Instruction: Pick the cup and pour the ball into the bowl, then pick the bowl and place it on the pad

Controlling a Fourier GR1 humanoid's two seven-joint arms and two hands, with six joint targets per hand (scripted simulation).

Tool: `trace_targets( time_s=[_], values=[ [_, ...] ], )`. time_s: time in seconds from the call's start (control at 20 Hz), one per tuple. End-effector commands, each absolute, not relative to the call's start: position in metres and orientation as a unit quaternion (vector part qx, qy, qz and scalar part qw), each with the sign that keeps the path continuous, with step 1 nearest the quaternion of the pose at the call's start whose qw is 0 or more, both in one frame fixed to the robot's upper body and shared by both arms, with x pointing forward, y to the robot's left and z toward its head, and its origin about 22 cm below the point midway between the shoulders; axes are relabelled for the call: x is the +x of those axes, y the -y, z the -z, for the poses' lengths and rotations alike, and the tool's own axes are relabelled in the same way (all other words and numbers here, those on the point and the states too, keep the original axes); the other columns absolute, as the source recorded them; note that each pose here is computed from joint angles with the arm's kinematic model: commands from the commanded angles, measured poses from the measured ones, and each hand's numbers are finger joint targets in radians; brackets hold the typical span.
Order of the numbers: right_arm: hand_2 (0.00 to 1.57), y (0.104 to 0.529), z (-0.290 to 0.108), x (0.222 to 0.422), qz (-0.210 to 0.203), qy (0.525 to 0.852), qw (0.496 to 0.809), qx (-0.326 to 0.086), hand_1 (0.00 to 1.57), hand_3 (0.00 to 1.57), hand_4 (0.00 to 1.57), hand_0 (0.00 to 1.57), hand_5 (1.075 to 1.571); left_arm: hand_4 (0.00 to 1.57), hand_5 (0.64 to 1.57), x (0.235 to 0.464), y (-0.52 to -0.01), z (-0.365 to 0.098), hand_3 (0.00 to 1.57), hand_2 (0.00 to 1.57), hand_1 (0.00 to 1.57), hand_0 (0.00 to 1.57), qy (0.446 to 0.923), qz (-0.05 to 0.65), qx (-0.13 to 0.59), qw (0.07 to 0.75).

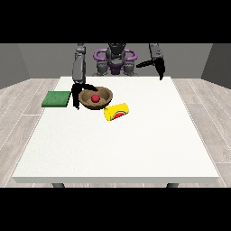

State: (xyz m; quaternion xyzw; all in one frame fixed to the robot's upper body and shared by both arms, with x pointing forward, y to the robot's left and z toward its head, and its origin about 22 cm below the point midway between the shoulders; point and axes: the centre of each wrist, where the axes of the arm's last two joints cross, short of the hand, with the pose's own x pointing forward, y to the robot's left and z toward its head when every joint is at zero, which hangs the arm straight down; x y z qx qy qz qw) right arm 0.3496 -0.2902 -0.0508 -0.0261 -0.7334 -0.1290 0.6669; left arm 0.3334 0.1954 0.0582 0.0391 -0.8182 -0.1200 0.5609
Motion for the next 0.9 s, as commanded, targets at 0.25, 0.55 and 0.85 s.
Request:
trace_targets(
  time_s=[0.25, 0.55, 0.85],
  values=[
    [1.57, 0.308, 0.076, 0.334, 0.179, 0.648, 0.732, -0.11, 1.45, 0.0, 0.47, 1.45, 1.512, 0.08, 1.571, 0.337, -0.196, -0.091, 0.0, 0.0, 0.0, 0.0, 0.846, 0.126, 0.028, 0.517],
    [1.57, 0.322, 0.091, 0.311, 0.04, 0.607, 0.739, -0.292, 1.57, 1.56, 0.94, 1.57, 1.558, 0.66, 1.531, 0.336, -0.188, -0.087, 0.0, 0.0, 0.0, 0.0, 0.84, 0.152, 0.007, 0.52],
    [1.57, 0.292, 0.055, 0.352, 0.032, 0.556, 0.77, -0.313, 1.57, 1.05, 0.86, 1.57, 1.567, 0.96, 1.423, 0.335, -0.212, -0.04, 0.0, 0.0, 0.0, 0.0, 0.801, 0.113, 0.014, 0.588]
  ],
)
